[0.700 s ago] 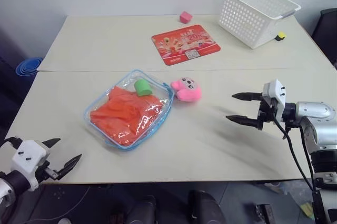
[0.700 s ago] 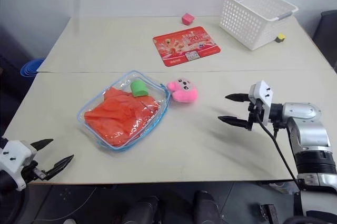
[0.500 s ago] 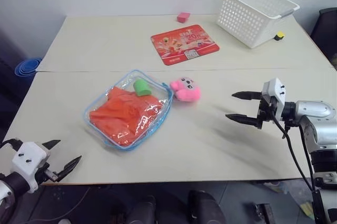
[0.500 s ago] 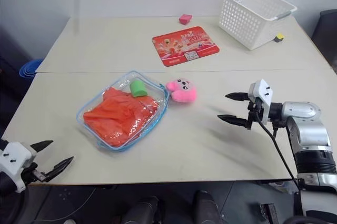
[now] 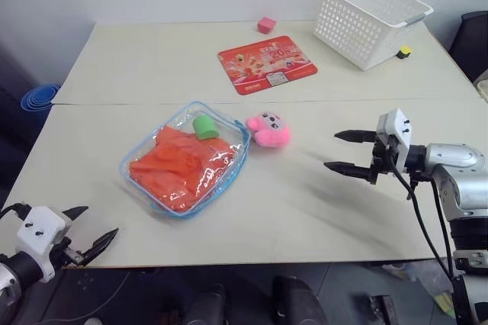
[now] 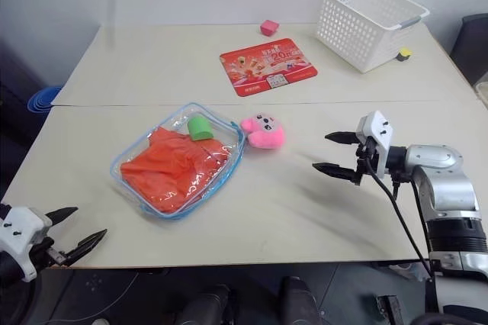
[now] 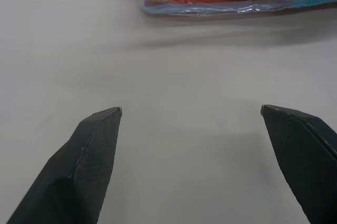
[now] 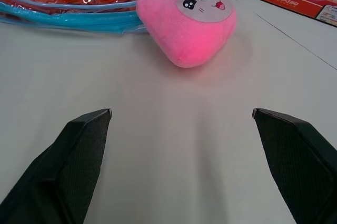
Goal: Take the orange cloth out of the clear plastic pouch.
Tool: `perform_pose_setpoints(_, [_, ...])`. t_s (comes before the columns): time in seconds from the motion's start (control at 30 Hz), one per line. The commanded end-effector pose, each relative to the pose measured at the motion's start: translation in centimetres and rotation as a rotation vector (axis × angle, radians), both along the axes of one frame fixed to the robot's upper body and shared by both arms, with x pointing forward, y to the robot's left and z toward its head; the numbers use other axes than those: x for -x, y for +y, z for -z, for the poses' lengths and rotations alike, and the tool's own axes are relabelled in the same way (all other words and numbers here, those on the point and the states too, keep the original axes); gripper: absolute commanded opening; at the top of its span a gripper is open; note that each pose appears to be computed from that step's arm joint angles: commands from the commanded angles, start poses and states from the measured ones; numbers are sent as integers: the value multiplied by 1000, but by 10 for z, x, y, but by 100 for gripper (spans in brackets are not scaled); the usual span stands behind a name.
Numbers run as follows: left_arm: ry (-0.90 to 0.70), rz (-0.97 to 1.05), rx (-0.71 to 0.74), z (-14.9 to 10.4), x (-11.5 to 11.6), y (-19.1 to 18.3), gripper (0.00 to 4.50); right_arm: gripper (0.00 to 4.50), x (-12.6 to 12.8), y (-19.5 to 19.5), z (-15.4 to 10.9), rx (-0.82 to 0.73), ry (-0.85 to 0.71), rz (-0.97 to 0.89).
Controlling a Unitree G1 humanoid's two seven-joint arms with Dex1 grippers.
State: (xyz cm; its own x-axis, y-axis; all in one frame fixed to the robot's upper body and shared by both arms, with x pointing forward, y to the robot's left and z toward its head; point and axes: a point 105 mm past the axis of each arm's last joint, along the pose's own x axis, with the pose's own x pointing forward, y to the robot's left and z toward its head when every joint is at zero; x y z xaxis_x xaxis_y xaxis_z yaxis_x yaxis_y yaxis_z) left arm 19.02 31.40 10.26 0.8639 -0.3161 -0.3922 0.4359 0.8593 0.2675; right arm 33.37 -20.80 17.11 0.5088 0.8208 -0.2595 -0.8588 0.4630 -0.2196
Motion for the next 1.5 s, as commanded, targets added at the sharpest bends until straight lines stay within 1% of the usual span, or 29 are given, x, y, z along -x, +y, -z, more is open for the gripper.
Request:
perform_pose_setpoints(0.03, [-26,-2,-17,-11,3,2,447,450,2,6,-12,-19,-37,-22])
perform_pose_setpoints(0.2, [-28,17,-3,-14,3,0,447,450,1,9,-18,-49,-43,-24])
perform_pose_setpoints(0.33, [-49,35,11,-22,-1,-4,447,450,1,12,-21,-66,-41,-29])
perform_pose_setpoints(0.4, [-52,57,42,-26,1,-11,447,450,4,16,-21,-75,-38,-40])
perform_pose_setpoints(0.43, [-58,68,63,-30,0,-15,447,450,5,18,-22,-84,-36,-46])
perform_pose_setpoints(0.53, [-109,104,145,-52,-8,-30,447,450,9,27,-29,-136,-28,-58])
perform_pose_setpoints(0.6, [-157,156,173,-71,-20,-44,447,450,17,39,-36,-186,-5,-94])
perform_pose_setpoints(0.67, [-172,218,185,-84,-30,-58,447,450,26,49,-39,-215,17,-135])
perform_pose_setpoints(0.73, [-176,301,153,-93,-48,-75,447,450,33,59,-39,-234,35,-163])
perform_pose_setpoints(0.83, [-214,374,95,-104,-96,-91,447,450,39,77,-40,-260,36,-186])
perform_pose_setpoints(0.93, [-257,367,32,-112,-141,-101,447,450,41,87,-42,-285,19,-167])
perform_pose_setpoints(0.97, [-268,361,23,-114,-153,-104,447,450,41,89,-42,-295,12,-158])
perform_pose_setpoints(1.07, [-271,386,19,-112,-181,-117,447,450,44,94,-43,-326,-2,-135])
perform_pose_setpoints(1.13, [-261,438,22,-108,-193,-131,447,450,46,96,-42,-341,-7,-121])
perform_pose_setpoints(1.27, [-240,507,45,-106,-208,-148,447,450,50,96,-39,-344,-10,-101])
perform_pose_setpoints(1.33, [-226,522,55,-103,-214,-151,447,450,52,95,-39,-344,-11,-93])
perform_pose_setpoints(1.5, [-158,550,17,-90,-224,-151,447,450,51,89,-41,-343,-31,-66])
